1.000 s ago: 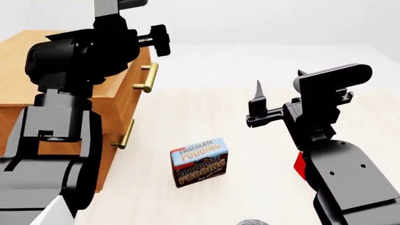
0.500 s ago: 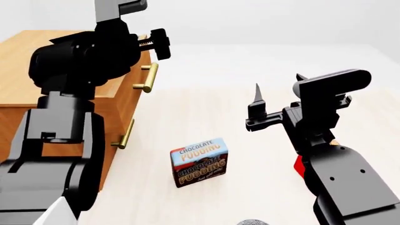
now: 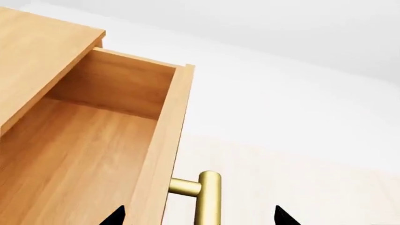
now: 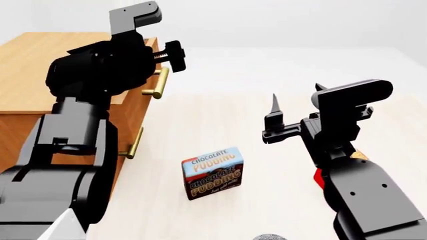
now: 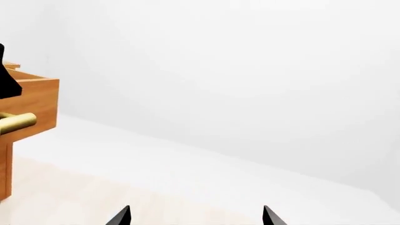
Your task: Put the bowl in the top drawer of the cabinet.
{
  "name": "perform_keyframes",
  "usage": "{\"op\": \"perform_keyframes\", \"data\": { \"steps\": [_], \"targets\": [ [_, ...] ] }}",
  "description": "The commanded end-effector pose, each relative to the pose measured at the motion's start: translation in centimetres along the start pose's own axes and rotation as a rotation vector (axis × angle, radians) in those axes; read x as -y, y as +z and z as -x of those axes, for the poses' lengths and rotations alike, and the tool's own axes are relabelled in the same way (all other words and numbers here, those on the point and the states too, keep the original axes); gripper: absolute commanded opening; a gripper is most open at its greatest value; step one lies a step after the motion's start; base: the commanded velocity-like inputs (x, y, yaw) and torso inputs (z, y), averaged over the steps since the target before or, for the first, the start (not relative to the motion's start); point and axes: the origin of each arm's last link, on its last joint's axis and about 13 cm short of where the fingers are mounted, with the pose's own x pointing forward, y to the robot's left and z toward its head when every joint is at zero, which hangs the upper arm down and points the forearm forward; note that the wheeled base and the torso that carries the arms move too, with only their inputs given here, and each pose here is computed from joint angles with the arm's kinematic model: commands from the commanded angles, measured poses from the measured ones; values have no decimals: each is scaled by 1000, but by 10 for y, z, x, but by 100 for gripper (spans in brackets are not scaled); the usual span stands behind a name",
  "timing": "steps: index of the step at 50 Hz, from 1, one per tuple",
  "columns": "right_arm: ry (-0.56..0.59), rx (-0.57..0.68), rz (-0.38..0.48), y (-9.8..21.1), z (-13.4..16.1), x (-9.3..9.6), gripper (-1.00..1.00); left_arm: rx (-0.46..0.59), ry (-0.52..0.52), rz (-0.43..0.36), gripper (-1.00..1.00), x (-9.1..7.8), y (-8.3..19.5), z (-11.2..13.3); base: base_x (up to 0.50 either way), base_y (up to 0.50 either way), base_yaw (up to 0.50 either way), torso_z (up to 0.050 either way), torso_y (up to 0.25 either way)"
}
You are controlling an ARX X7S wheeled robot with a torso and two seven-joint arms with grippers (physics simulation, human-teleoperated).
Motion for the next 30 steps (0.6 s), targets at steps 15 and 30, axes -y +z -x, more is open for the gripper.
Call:
{"op": "perform_keyframes", "data": {
  "steps": [15,30],
  "targets": [
    [7,-13,-6,-6,4,0,100,-90,-89,108,100,20,-2,14,0,0,0,0,0],
    [3,-16,-8,-6,9,2,100,-144,-168,228,100,25,12,28,0,0,0,0,0]
  ]
}}
